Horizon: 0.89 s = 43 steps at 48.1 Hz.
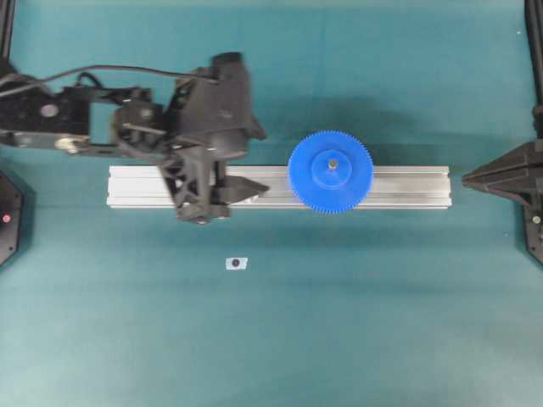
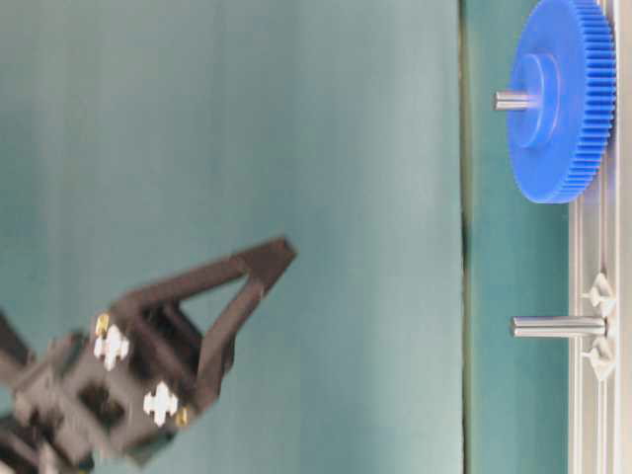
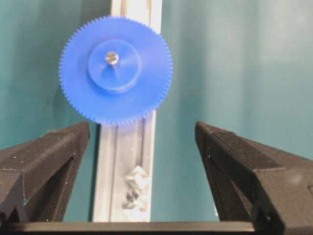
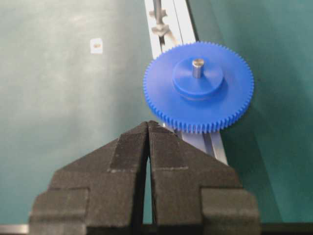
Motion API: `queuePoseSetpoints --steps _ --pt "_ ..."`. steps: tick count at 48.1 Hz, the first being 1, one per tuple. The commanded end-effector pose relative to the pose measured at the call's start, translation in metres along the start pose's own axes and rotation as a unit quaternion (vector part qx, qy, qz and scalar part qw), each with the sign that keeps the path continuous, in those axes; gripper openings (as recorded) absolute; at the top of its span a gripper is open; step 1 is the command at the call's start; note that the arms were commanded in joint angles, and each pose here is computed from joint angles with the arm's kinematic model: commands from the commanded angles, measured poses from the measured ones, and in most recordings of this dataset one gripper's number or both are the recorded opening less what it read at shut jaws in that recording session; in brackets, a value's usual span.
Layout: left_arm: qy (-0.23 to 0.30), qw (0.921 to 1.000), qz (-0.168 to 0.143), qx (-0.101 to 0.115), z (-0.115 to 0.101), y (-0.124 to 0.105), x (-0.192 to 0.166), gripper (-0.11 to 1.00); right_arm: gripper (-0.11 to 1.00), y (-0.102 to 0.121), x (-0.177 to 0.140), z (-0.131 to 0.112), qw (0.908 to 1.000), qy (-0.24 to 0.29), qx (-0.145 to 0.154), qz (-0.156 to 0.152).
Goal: Find the location of the shaft and insert the large gear.
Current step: 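Open the left gripper and withdraw it to the left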
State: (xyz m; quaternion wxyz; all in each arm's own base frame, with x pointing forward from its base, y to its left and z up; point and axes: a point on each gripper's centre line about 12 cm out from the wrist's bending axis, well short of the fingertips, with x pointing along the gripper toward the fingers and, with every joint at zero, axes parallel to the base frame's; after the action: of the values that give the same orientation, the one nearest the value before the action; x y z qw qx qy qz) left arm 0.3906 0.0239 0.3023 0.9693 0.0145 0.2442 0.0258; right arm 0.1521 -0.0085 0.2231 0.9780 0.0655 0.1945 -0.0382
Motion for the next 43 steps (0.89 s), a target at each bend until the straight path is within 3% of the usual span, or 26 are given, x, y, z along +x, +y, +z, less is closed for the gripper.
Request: queuePoseSetpoints --steps 1,5,11,43 --pt "-0.049 0.9988 -0.001 0.000 0.008 -0.001 -0.019 0.90 0.05 0.000 0.000 0.005 1.0000 -0.007 0.006 0.000" --pt "-0.077 0.9970 -0.001 -0.013 0.003 -0.002 -0.030 0.90 0.05 0.000 0.000 0.005 1.0000 -0.007 0.006 0.000" --pt "-0.072 0.9970 -0.002 -0.029 -0.013 -0.002 -0.039 0.89 0.05 0.000 0.000 0.005 1.0000 -0.007 0.006 0.000" --pt "-0.075 0.9966 -0.006 -0.033 -0.026 -0.005 -0.054 0.89 0.05 0.000 0.000 0.005 1.0000 -0.007 0.006 0.000"
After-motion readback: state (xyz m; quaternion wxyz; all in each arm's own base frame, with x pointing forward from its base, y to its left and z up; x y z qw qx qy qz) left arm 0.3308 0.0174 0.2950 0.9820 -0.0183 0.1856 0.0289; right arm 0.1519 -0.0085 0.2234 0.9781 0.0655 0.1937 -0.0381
